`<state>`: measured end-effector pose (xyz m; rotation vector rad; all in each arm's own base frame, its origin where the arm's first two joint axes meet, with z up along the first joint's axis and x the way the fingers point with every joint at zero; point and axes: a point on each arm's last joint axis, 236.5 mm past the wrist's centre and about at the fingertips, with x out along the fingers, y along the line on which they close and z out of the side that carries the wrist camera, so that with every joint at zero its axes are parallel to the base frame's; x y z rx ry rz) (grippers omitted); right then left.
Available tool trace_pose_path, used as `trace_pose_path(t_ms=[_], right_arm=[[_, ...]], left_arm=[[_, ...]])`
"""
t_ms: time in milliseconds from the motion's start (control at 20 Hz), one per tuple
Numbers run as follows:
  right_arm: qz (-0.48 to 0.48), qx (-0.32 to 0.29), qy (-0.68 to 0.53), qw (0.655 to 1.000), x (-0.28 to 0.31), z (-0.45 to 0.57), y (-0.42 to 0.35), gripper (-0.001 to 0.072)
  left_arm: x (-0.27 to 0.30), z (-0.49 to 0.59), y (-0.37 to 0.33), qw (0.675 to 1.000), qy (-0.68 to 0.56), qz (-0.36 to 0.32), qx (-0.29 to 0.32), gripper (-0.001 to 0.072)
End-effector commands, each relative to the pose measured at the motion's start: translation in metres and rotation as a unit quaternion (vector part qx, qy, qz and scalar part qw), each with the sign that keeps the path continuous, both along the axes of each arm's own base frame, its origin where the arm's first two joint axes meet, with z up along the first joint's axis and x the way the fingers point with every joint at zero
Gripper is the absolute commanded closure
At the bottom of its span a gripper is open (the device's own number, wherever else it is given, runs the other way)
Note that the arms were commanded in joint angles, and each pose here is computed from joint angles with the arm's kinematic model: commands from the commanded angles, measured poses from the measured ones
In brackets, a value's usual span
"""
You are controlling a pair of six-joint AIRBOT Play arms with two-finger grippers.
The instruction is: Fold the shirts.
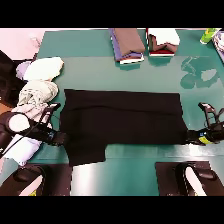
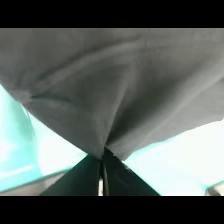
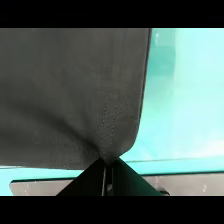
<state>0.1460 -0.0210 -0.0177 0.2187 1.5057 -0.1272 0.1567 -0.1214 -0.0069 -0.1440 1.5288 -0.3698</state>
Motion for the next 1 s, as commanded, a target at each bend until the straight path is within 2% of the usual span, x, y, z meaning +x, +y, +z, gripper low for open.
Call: trace_pose_path(t_ms=[0, 350, 550, 800, 950], right_arm=[[-0.016, -0.014, -0.029, 0.999, 0.003, 0.018, -0.011, 0.0696], [0.008, -0.009, -0.070, 0.997, 0.109, 0.034, -0.020, 0.0696], [0.018, -0.004, -0.068, 0.997, 0.173, 0.024, -0.018, 0.0696], [0.012, 0.011, -0.060, 0.998, 0.227, 0.014, -0.024, 0.0695], [0.016, 0.011, -0.058, 0.998, 0.247, 0.010, -0.024, 0.0693]], left_arm=[[0.012, 0.031, 0.002, 0.999, -0.043, -0.005, 0.000, 0.0684], [0.148, 0.046, 0.005, 0.981, -0.186, 0.018, 0.047, 0.0683], [0.226, 0.033, -0.007, 0.977, -0.202, 0.010, 0.066, 0.0683], [0.289, 0.019, -0.011, 0.973, -0.212, 0.003, 0.093, 0.0683], [0.300, 0.013, -0.014, 0.972, -0.218, 0.004, 0.092, 0.0682]])
